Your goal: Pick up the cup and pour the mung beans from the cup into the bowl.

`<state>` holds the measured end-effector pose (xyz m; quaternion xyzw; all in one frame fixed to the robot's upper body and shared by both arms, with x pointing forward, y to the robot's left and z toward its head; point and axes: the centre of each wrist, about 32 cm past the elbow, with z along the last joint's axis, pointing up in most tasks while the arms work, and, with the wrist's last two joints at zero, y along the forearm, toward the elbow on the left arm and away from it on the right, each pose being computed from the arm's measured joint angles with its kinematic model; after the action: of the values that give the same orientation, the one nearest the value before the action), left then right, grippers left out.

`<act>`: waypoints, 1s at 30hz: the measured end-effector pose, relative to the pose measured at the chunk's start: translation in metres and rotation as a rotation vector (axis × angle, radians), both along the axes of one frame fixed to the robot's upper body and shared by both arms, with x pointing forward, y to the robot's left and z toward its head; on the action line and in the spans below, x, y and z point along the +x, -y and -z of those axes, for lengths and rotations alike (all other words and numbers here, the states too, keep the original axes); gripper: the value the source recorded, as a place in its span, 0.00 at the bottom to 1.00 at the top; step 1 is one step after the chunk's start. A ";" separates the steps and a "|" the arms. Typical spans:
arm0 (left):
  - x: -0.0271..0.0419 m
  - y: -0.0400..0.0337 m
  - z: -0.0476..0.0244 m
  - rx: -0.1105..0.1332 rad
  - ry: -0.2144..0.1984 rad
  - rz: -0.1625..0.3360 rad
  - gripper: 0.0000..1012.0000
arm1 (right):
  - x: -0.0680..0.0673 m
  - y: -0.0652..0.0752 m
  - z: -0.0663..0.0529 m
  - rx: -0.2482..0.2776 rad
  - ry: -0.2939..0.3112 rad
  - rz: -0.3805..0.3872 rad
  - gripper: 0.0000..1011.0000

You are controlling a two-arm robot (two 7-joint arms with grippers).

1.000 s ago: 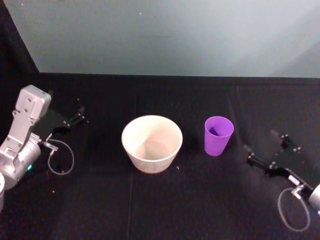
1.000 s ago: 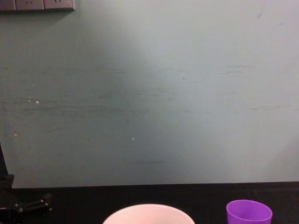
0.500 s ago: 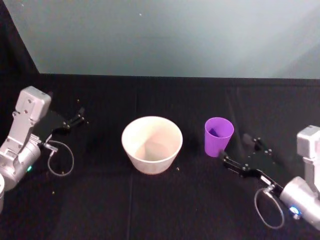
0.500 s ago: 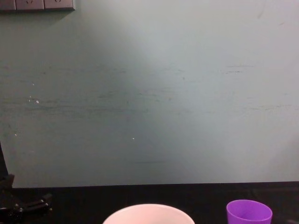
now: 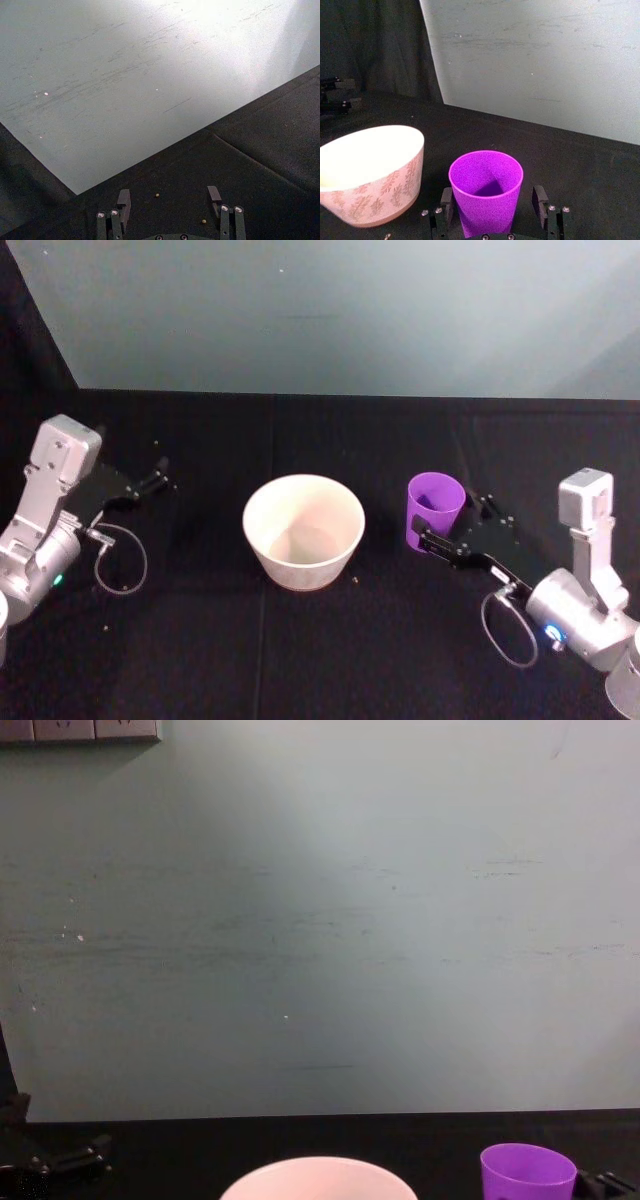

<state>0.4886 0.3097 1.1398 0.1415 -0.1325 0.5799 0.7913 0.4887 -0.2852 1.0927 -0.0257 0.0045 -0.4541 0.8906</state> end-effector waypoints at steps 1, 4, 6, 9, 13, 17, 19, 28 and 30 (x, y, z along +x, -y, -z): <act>0.0000 0.0000 0.0000 0.000 0.000 0.000 0.99 | 0.001 -0.001 0.000 0.000 0.002 0.000 0.99; 0.0000 0.0000 0.0000 0.000 0.000 0.000 0.99 | 0.006 -0.005 -0.001 -0.002 0.010 0.001 0.99; 0.0000 0.0000 0.0000 0.000 0.000 0.000 0.99 | 0.008 -0.007 -0.002 -0.002 0.012 0.001 0.99; 0.0000 0.0000 0.0000 0.000 0.000 0.000 0.99 | 0.010 -0.009 -0.002 0.001 0.009 0.004 0.99; 0.0000 0.0000 0.0000 0.000 0.000 0.000 0.99 | 0.012 -0.012 -0.001 0.005 0.004 0.000 0.99; 0.0000 0.0000 0.0000 0.000 0.000 0.000 0.99 | 0.014 -0.015 -0.002 0.004 0.001 0.000 0.99; 0.0000 0.0000 0.0000 0.000 0.000 0.000 0.99 | 0.015 -0.016 -0.002 0.004 0.000 0.000 0.99; 0.0000 0.0000 0.0000 0.000 0.000 0.000 0.99 | 0.019 -0.022 -0.005 0.004 0.009 -0.005 0.99; 0.0000 0.0000 0.0000 0.000 0.000 0.000 0.99 | 0.020 -0.023 -0.005 0.003 0.011 -0.005 0.99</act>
<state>0.4886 0.3097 1.1398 0.1415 -0.1325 0.5799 0.7913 0.5087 -0.2619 1.0978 -0.0218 0.0001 -0.4520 0.8918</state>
